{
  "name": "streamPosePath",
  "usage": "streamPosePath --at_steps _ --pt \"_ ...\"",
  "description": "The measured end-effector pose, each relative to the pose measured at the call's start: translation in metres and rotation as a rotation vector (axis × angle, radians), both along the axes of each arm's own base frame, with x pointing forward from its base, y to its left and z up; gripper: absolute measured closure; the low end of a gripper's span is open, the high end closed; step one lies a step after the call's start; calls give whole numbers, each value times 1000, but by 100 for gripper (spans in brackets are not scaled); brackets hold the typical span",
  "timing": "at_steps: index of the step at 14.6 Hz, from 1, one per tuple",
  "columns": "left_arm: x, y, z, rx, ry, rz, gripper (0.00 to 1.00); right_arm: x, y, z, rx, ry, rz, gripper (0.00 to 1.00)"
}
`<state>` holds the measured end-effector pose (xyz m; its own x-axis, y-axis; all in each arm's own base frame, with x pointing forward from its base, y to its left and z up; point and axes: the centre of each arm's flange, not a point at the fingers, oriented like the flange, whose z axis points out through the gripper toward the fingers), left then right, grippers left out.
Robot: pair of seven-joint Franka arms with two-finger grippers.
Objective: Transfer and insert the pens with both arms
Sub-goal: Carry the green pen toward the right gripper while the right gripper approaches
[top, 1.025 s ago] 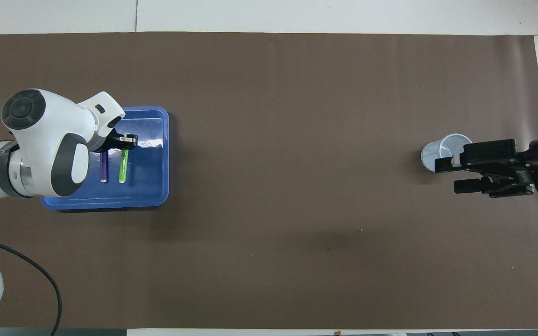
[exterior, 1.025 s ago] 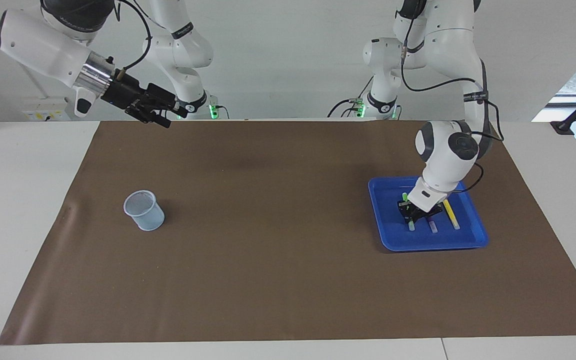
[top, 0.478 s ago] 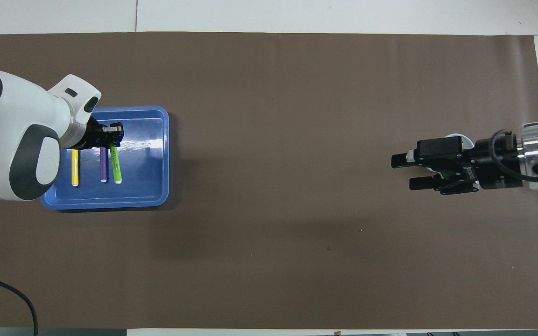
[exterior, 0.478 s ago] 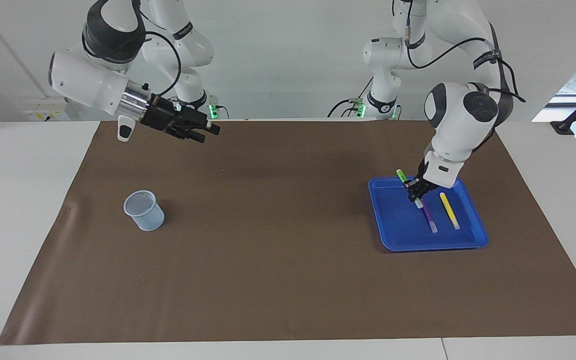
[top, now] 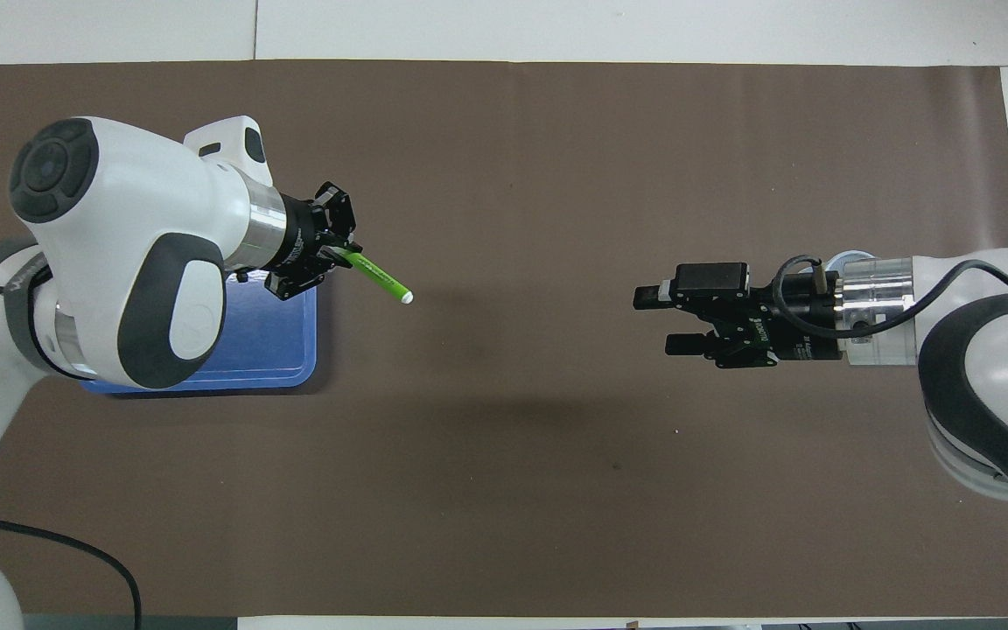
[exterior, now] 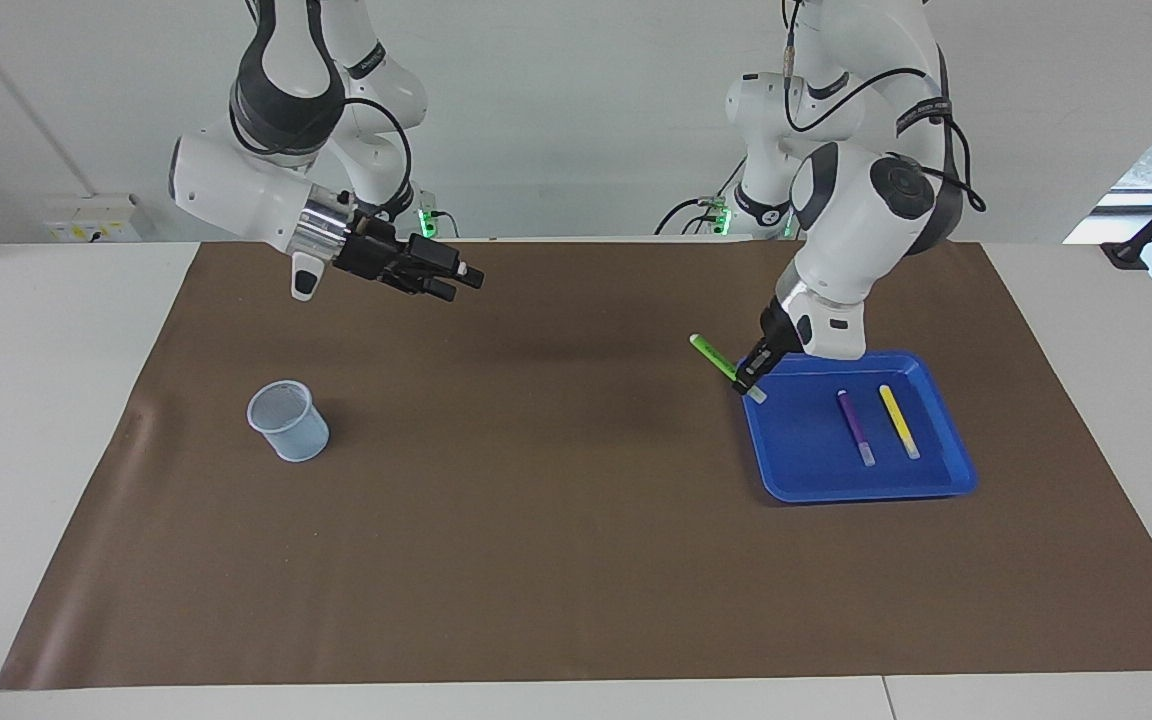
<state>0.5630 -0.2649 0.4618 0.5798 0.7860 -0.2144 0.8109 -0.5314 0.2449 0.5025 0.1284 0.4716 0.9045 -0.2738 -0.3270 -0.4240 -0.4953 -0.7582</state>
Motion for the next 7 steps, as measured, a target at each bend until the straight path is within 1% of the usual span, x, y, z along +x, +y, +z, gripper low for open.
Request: streamPosePath --at_steps 2,4,7 --pt "-10 -32 1 -45 7 87 83 0 9 -3 18 -3 -32 0" --pt "-21 -61 5 -79 4 161 83 1 26 -6 13 -22 -58 0" --pt "-40 -98 10 -117 7 223 83 1 45 -22 -5 -12 -63 0"
